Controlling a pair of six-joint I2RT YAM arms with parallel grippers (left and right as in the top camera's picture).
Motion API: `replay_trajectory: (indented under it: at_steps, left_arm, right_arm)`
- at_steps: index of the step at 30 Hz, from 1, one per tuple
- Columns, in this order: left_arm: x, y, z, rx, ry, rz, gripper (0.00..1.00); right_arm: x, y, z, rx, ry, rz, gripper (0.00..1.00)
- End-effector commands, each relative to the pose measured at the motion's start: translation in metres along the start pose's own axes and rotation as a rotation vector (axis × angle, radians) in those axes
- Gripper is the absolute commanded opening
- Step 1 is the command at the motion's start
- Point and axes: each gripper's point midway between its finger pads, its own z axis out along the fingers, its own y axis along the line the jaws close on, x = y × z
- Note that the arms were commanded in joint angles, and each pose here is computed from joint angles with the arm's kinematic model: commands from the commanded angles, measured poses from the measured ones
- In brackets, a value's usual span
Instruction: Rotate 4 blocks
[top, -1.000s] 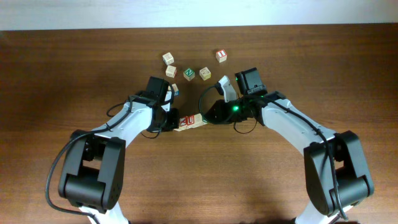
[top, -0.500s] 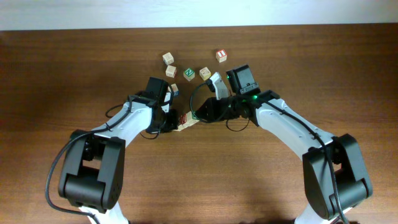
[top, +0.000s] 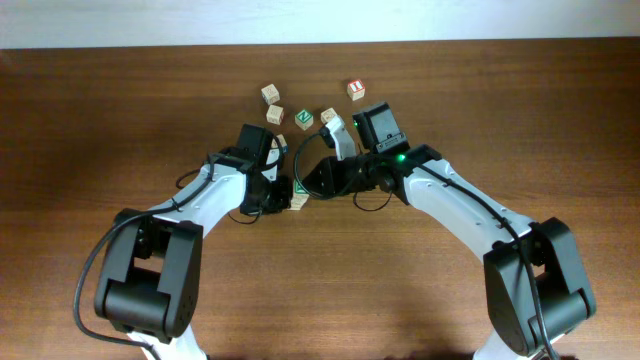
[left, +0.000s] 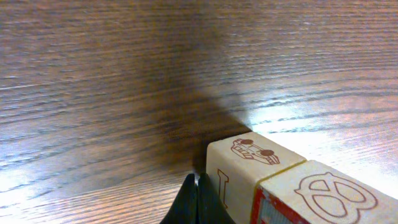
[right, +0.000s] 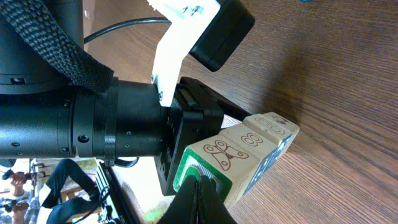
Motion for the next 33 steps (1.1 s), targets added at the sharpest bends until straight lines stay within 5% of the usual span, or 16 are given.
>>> replay_trajectory:
  at_steps: [1,18,33]
  left_arm:
    - [0.008,-0.025,0.002,0.105,0.035,0.020,0.00]
    - [-0.008,0.017,-0.006,0.043,-0.005,-0.140,0.00]
    - [-0.011,0.075,-0.014,-0.176,-0.042,-0.224,0.00]
  right_arm:
    - [0.014,-0.017,0.012,0.067,0.035,0.029,0.04]
    - [0.010,-0.020,0.017,0.116,0.005,0.038,0.04]
    - [-0.003,-0.014,0.022,0.123,-0.053,-0.021,0.04]
